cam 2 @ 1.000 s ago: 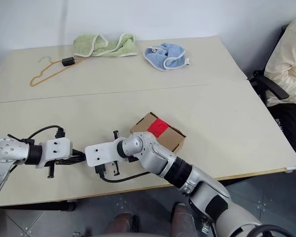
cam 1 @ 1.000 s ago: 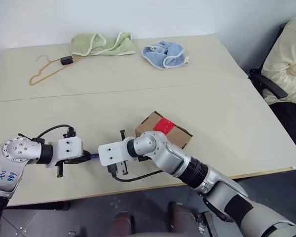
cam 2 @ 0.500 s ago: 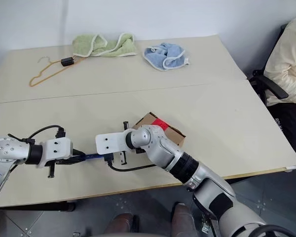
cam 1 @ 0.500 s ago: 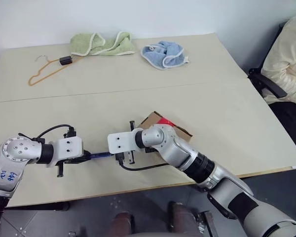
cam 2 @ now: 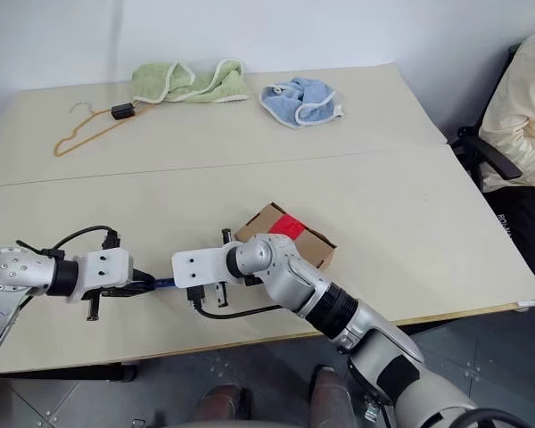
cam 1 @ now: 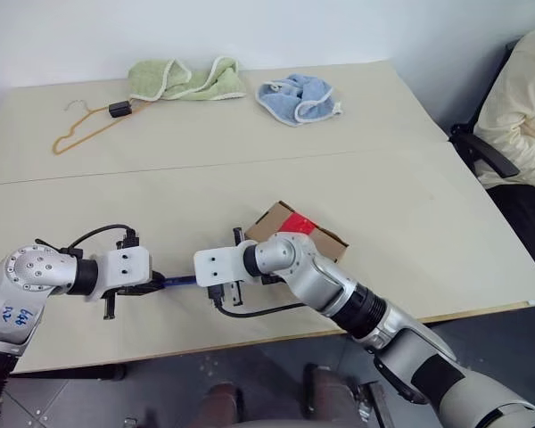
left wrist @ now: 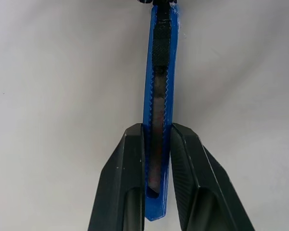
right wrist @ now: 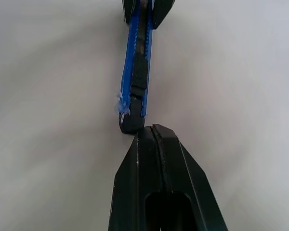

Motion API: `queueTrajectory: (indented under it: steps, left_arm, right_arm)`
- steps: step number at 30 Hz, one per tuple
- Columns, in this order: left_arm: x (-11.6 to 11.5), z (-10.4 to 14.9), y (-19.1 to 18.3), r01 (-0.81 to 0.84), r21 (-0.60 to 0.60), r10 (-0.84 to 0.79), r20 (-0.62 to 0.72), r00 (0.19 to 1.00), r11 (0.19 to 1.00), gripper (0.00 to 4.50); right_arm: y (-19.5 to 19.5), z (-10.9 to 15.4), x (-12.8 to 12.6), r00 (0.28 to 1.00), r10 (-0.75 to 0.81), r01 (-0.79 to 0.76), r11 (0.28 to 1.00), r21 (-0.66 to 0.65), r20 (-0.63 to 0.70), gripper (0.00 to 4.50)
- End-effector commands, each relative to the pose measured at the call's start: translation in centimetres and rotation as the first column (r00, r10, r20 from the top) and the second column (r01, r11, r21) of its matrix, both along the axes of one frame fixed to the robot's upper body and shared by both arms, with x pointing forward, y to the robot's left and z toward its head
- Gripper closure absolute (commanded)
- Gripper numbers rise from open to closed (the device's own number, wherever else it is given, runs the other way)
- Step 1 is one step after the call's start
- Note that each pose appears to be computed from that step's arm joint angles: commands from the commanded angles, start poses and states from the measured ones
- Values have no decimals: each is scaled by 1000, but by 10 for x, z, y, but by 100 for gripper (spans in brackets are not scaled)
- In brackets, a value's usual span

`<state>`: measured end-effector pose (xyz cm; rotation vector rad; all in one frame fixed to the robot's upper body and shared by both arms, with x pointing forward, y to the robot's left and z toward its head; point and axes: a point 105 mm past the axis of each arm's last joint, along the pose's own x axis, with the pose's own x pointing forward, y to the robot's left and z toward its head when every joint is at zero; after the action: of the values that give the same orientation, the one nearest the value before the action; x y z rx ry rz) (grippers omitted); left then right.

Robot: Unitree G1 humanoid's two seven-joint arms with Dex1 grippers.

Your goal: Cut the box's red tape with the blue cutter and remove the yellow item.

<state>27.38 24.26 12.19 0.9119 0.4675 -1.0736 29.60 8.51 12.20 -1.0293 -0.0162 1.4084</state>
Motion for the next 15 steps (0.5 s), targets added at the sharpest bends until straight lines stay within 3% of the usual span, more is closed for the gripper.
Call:
queueTrajectory:
  steps: [1,15]
  left_arm:
    - [-1,-2,-4,14,-2,-14,-10,1000,1000,409]
    - [2,-2,-7,21,-7,-21,-11,1000,1000,409]
  right_arm:
    - [11,12,-9,999,40,-41,998,53,20,447]
    - [12,17,-15,998,66,-67,996,58,18,447]
